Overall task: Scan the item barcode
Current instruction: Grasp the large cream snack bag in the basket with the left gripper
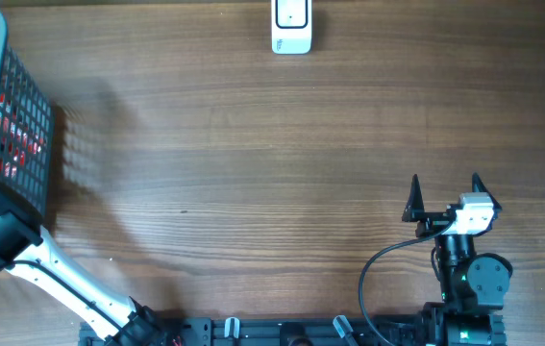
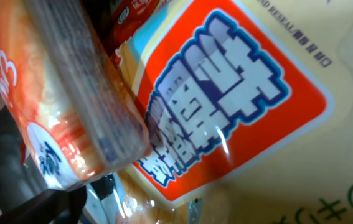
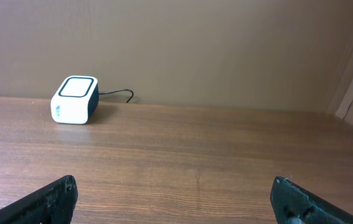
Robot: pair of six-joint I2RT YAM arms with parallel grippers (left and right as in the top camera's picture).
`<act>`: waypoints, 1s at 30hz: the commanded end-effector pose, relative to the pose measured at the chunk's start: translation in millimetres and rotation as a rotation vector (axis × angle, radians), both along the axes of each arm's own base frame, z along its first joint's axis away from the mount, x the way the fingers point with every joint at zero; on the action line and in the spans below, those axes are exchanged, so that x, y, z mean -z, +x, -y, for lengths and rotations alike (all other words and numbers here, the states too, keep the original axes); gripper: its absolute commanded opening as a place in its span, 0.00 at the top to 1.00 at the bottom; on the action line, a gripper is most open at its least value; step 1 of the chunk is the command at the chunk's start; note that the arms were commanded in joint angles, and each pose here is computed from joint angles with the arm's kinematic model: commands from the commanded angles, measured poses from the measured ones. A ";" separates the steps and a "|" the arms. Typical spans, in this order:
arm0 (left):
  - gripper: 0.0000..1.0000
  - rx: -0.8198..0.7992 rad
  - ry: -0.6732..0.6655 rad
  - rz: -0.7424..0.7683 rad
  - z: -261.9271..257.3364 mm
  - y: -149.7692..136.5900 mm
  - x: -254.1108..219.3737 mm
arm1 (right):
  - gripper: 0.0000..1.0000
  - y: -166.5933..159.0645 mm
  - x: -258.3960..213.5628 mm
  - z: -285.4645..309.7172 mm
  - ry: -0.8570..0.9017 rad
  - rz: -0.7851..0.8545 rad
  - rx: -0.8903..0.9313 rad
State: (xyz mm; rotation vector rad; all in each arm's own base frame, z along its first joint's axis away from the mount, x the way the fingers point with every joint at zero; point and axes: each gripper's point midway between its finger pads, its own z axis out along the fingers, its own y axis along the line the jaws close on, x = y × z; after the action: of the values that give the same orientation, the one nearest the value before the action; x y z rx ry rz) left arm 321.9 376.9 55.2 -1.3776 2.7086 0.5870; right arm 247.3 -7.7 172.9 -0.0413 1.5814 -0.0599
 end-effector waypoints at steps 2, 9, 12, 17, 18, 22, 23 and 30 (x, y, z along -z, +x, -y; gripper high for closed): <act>0.13 -0.001 0.003 -0.027 -11.5 -6.6 22.0 | 0.00 -0.6 -1.9 2.8 0.014 0.011 0.015; 0.15 0.053 -0.066 -0.033 -4.5 -1.4 48.2 | 0.00 -0.6 -1.9 2.8 0.014 0.011 0.015; 0.54 0.052 -0.063 -0.030 -5.0 -0.6 48.1 | 0.00 -0.6 -1.9 2.8 0.014 0.011 0.015; 0.96 0.052 -0.065 -0.032 -4.4 -1.1 47.7 | 0.01 -0.6 -1.8 2.8 0.014 0.010 0.015; 0.96 0.052 -0.065 -0.032 -4.4 -1.2 47.2 | 0.00 -0.6 -1.9 2.8 0.014 0.011 0.015; 0.96 0.062 -0.062 -0.029 1.5 2.0 36.0 | 0.00 -0.6 -1.9 2.8 0.014 0.011 0.015; 0.96 0.066 -0.057 -0.024 2.7 3.8 31.3 | 0.00 -0.6 -1.9 2.8 0.014 0.011 0.015; 0.96 0.080 0.039 0.103 16.7 28.1 -40.9 | 0.00 -0.6 -1.9 2.8 0.014 0.011 0.015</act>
State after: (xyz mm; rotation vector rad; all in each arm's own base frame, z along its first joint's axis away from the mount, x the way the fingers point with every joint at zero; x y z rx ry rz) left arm 329.6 376.8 46.1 -1.2829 2.7559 0.5821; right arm 247.3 -7.7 172.9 -0.0413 1.5814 -0.0599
